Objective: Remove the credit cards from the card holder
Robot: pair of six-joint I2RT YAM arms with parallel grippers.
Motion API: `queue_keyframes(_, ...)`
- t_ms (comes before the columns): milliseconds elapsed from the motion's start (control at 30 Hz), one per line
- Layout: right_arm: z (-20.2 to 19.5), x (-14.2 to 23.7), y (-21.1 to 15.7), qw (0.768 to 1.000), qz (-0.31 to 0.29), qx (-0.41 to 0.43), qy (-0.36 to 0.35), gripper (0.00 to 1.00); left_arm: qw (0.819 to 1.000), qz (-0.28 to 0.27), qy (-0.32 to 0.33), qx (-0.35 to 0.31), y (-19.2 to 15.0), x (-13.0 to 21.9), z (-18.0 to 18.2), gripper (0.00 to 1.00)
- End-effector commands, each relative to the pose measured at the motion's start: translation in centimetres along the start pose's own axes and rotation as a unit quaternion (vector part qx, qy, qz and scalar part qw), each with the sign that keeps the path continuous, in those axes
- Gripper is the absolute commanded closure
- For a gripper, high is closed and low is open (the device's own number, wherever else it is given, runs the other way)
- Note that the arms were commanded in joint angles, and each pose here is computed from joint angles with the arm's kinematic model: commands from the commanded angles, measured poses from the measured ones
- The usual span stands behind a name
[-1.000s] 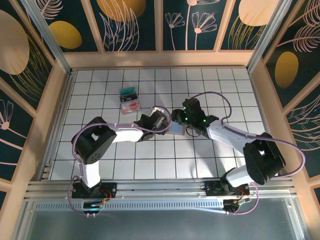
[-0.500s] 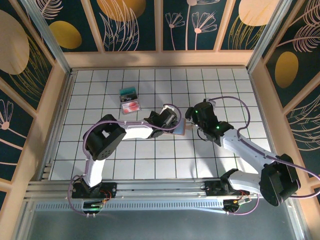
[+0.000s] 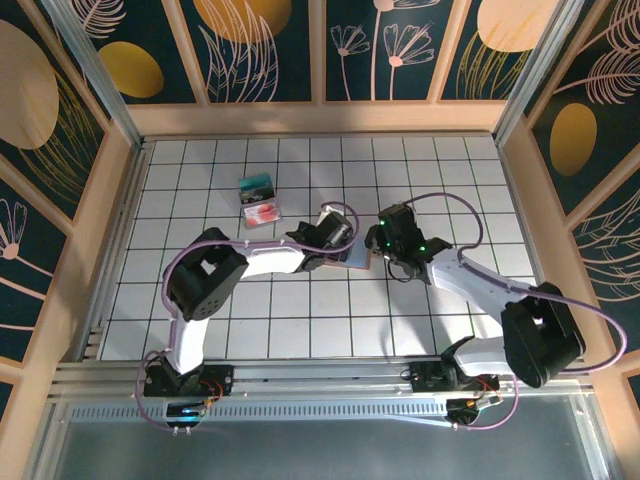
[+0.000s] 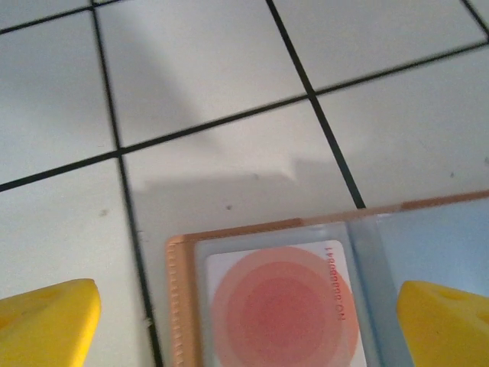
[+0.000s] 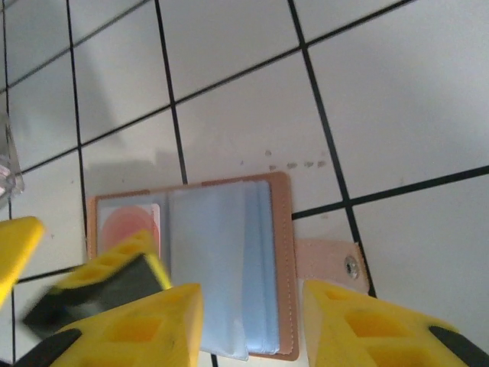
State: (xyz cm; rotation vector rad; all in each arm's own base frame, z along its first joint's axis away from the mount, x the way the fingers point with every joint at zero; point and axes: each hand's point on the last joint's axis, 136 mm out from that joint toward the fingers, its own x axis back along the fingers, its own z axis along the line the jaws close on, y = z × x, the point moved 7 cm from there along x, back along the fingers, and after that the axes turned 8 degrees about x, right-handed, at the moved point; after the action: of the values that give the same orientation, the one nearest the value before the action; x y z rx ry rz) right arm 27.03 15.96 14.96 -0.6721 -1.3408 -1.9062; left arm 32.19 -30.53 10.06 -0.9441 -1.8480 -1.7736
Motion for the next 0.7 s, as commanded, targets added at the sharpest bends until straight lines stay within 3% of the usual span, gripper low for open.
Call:
queue_keyframes(0, 1.6, 0.1, 1.2, 0.999, -0.010, 0.004, 0.039, 0.61, 0.997, -0.013, 0.001, 0.075, 1.3, 1.9, 1.9, 0.01)
queue_keyframes(333, 5.4, -2.2, 0.9, 0.994, 0.027, 0.023, 0.102, 0.65, 0.991, -0.009, 0.044, 0.124, 0.9, 2.0, 6.4, 0.02)
queue_keyframes(667, 8.7, -6.7, 0.0, 0.988, 0.081, 0.100, 0.080, 0.64, 0.981, -0.043, 0.077, 0.175, 1.3, 4.2, 9.6, 0.01)
